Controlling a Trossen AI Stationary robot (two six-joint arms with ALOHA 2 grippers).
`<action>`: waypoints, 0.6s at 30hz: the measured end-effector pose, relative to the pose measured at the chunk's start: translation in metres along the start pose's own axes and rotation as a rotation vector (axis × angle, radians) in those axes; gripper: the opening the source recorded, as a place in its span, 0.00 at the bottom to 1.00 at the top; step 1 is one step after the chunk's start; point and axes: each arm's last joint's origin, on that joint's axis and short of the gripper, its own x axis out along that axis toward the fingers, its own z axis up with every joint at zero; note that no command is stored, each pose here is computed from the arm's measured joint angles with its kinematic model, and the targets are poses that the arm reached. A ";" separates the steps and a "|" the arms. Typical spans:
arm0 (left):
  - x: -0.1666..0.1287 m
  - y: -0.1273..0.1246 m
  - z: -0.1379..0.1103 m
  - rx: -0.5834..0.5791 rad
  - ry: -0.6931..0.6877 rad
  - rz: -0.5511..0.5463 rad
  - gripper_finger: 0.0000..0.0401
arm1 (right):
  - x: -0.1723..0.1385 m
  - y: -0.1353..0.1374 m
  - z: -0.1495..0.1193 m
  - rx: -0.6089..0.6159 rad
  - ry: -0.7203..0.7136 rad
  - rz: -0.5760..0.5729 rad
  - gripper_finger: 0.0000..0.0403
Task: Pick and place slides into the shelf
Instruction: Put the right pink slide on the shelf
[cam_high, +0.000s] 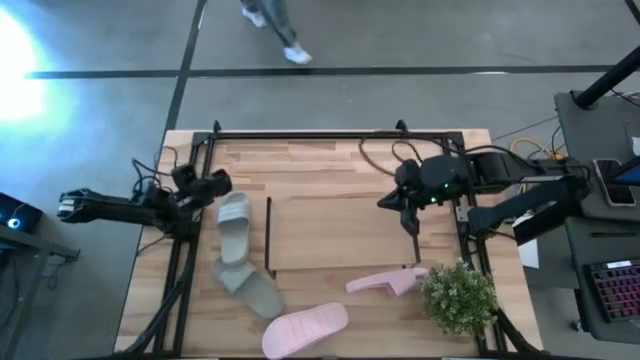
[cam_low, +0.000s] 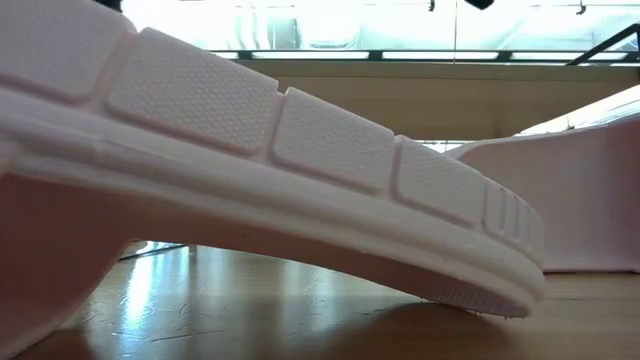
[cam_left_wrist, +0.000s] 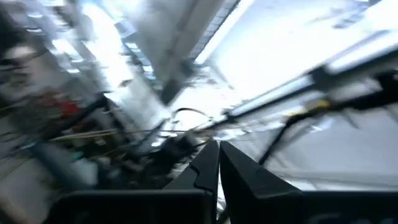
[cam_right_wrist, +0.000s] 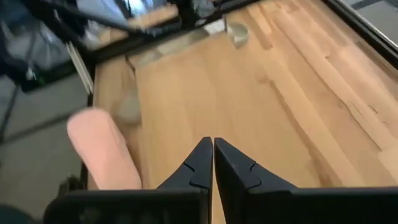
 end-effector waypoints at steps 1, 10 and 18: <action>0.006 -0.003 0.000 0.004 0.033 -0.032 0.00 | 0.001 0.003 0.002 -0.012 0.028 -0.004 0.02; 0.071 -0.009 -0.021 -0.011 0.423 -0.033 0.00 | 0.018 0.022 -0.001 -0.049 0.277 -0.068 0.02; 0.110 -0.017 -0.053 0.083 0.848 0.173 0.00 | 0.013 0.042 -0.018 0.038 0.348 -0.095 0.02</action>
